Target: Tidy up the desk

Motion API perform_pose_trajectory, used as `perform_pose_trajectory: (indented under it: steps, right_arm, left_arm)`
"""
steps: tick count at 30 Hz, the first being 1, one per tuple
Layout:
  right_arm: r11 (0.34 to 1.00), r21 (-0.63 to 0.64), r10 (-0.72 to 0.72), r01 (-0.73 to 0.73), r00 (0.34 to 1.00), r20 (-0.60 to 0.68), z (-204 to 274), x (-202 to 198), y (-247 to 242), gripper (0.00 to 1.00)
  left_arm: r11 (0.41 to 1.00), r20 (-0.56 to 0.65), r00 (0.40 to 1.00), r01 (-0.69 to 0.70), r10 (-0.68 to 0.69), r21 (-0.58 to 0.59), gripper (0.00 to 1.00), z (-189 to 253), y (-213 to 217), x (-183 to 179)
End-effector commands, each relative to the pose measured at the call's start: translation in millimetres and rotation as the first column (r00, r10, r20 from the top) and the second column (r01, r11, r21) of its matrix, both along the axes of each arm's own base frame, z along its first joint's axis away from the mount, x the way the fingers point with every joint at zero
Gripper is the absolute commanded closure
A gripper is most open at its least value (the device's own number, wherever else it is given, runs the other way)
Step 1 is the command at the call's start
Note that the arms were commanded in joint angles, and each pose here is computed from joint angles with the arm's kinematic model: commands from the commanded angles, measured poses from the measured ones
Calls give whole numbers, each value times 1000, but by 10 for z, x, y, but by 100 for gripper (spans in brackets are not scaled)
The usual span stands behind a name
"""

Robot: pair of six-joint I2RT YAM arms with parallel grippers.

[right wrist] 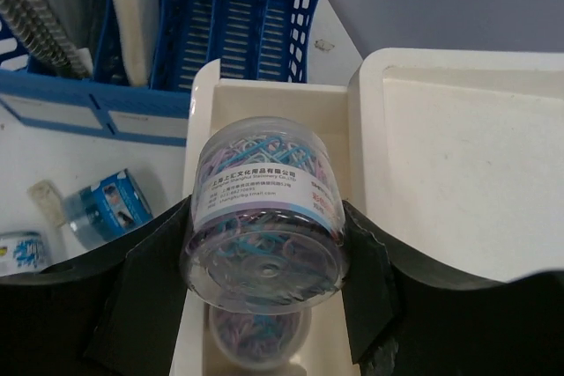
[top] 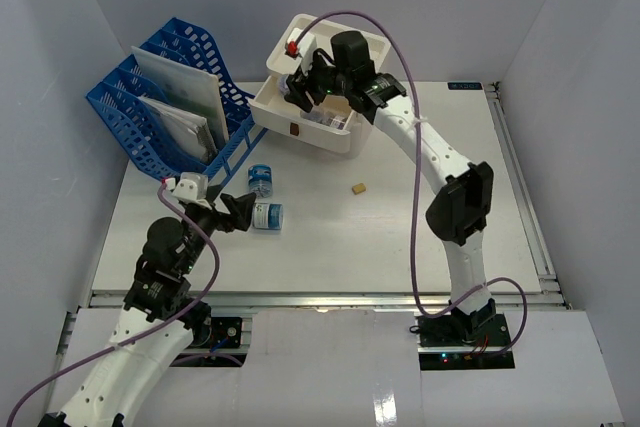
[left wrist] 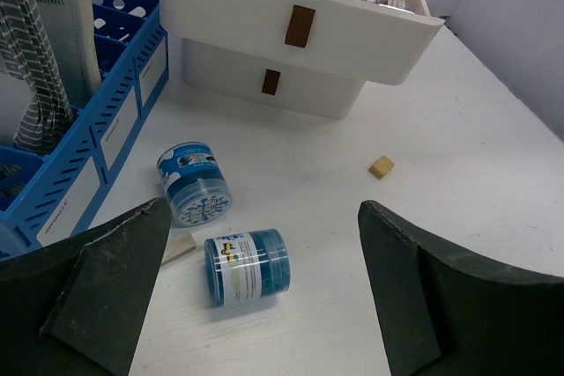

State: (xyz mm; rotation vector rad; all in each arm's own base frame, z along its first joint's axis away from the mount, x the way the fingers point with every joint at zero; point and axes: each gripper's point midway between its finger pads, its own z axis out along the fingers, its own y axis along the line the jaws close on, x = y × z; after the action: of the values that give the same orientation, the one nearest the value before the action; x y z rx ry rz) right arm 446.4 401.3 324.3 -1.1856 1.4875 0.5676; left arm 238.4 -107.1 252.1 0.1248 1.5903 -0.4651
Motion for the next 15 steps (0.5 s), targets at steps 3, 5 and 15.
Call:
perform_pose_trajectory:
  steps: [3,5,15]
  right_arm:
    - [958,275,-110,81,990,92,345,455,235,59]
    - [944,316,-134,100,987,89,326,552,269,48]
    - [947,308,-134,97,985,104,240,590,265,10]
  left_arm:
    - [999,-5,1000,-22,22,45,2,-6,26,96]
    - [999,-9,1000,-17,18,49,2,-16,16,100]
    - [999,2,1000,23,-23,32,2,-13,-61,83]
